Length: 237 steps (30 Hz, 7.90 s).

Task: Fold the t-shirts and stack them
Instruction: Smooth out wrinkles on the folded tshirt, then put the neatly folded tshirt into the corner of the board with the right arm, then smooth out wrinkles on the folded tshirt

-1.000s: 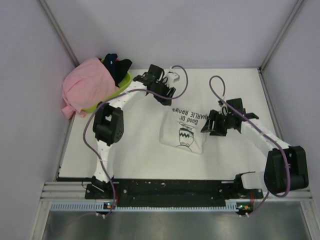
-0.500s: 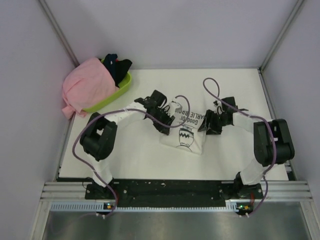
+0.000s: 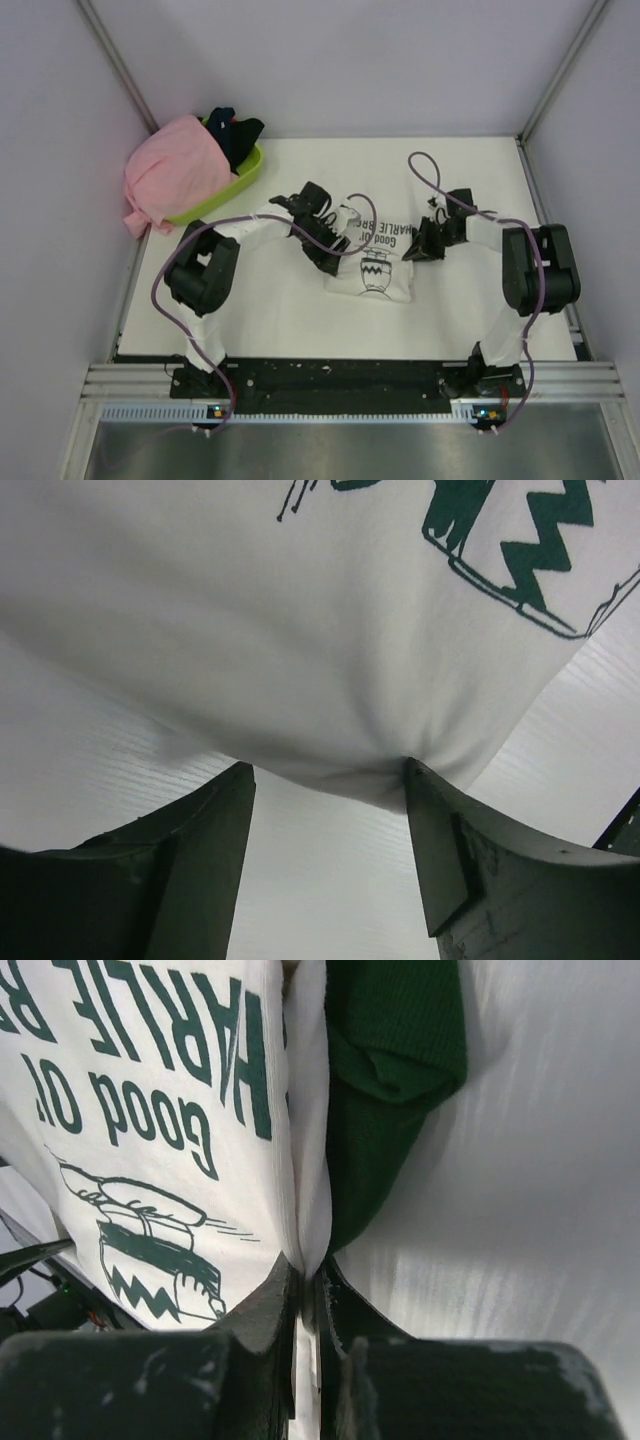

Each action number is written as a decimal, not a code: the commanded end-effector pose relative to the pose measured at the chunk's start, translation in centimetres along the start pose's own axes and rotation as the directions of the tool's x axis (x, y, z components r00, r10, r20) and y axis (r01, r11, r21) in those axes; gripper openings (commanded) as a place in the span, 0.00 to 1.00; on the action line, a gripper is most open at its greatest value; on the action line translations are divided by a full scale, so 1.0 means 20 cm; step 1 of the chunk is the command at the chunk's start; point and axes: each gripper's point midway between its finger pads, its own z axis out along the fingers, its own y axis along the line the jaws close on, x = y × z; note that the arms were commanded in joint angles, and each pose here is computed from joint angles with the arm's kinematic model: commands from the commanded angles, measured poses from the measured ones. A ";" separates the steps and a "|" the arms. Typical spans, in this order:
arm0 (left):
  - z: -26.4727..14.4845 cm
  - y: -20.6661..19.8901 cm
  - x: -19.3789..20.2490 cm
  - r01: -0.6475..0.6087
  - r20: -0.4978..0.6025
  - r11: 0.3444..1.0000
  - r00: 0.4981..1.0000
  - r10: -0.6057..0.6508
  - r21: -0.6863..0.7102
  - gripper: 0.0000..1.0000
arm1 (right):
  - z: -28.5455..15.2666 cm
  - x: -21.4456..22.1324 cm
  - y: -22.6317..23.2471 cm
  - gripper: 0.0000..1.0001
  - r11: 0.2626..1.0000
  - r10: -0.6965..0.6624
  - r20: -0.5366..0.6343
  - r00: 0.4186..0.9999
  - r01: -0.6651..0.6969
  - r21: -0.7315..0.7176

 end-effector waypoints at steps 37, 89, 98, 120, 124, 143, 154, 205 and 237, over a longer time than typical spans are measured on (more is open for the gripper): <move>-0.80 0.37 -0.25 0.009 0.307 0.961 0.948 0.079 -0.276 0.99 | -1.30 -0.07 -1.12 0.00 0.119 -0.363 -0.465 0.807 0.535 0.836; -0.71 0.49 -0.17 0.027 0.215 0.944 0.976 0.047 -0.329 0.99 | -0.53 -0.40 -0.73 0.00 0.922 0.220 0.435 0.873 -0.331 0.198; -0.68 0.52 -0.17 0.040 0.196 0.945 0.980 0.026 -0.325 0.99 | -0.55 -0.42 -0.65 0.03 0.960 0.028 0.323 0.946 -0.115 0.255; -0.64 0.53 -0.13 0.027 0.172 0.950 0.985 0.028 -0.312 0.99 | -0.62 -0.58 -0.75 0.35 0.545 -0.229 0.056 0.972 0.080 0.835; -0.63 0.53 -0.13 0.029 0.168 0.951 0.986 0.025 -0.308 0.99 | -0.48 -0.57 -0.62 0.12 0.539 -0.332 -0.064 0.941 0.245 0.806; -0.61 0.53 -0.10 0.028 0.155 0.952 0.988 0.020 -0.304 0.99 | -0.42 -0.57 -0.41 0.46 0.618 -0.461 -0.047 0.886 0.359 0.699; -0.62 0.53 -0.10 0.025 0.150 0.950 0.988 0.022 -0.310 0.99 | -0.69 -0.55 0.00 0.41 0.855 -0.388 0.335 0.859 0.199 0.479; -1.24 0.74 0.33 0.602 0.780 0.563 0.611 0.132 -0.567 0.99 | -0.77 -0.20 0.29 0.99 0.765 -0.595 0.733 0.329 0.512 0.391; -1.03 0.72 0.50 0.609 0.801 0.572 0.578 0.153 -0.549 0.99 | -0.63 -0.18 0.08 0.99 0.742 -0.653 0.682 0.330 0.460 0.488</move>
